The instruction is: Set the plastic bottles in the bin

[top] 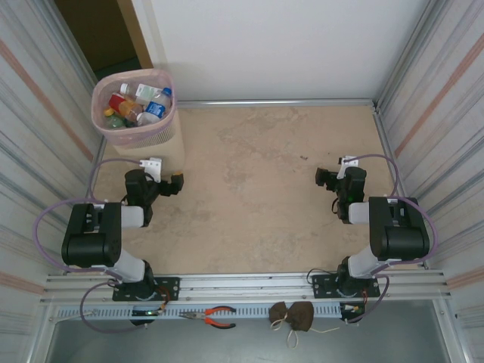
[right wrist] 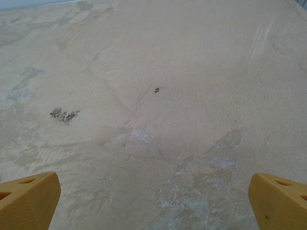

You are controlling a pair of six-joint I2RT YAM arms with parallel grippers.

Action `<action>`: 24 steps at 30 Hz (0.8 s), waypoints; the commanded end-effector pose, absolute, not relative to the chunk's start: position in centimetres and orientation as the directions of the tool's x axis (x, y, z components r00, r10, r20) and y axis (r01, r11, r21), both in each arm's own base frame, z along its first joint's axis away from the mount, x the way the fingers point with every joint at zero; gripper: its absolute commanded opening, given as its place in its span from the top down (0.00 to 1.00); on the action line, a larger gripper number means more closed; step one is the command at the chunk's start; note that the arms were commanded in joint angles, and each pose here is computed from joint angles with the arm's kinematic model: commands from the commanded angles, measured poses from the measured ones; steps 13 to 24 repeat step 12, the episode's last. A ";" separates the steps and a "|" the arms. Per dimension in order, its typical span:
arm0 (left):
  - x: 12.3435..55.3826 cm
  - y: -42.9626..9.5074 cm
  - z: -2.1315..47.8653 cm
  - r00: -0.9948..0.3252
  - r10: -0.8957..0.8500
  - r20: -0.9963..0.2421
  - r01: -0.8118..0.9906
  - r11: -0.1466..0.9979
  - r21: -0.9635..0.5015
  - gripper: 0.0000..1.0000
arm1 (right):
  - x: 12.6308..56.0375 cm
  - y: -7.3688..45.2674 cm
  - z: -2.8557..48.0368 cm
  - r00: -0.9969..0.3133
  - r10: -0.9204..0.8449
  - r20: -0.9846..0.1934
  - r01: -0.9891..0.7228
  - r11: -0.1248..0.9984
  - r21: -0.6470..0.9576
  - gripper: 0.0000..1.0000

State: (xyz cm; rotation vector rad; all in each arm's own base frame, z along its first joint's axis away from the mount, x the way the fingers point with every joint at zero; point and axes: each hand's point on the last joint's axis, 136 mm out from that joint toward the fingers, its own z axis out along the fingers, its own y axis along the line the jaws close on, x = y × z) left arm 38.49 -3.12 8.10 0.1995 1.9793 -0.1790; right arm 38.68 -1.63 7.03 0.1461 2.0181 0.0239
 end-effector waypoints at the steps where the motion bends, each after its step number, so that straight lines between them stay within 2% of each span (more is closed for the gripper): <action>1: 39.2 -2.9 9.3 -0.358 0.085 -0.930 0.220 0.976 0.004 0.01 | 39.4 -1.7 8.0 -0.400 0.104 -0.911 0.079 0.994 0.079 0.01; 24: 39.2 -3.0 9.3 -0.358 0.087 -0.930 0.222 0.975 0.005 0.01 | 39.4 -1.7 8.1 -0.399 0.105 -0.911 0.079 0.994 0.080 0.01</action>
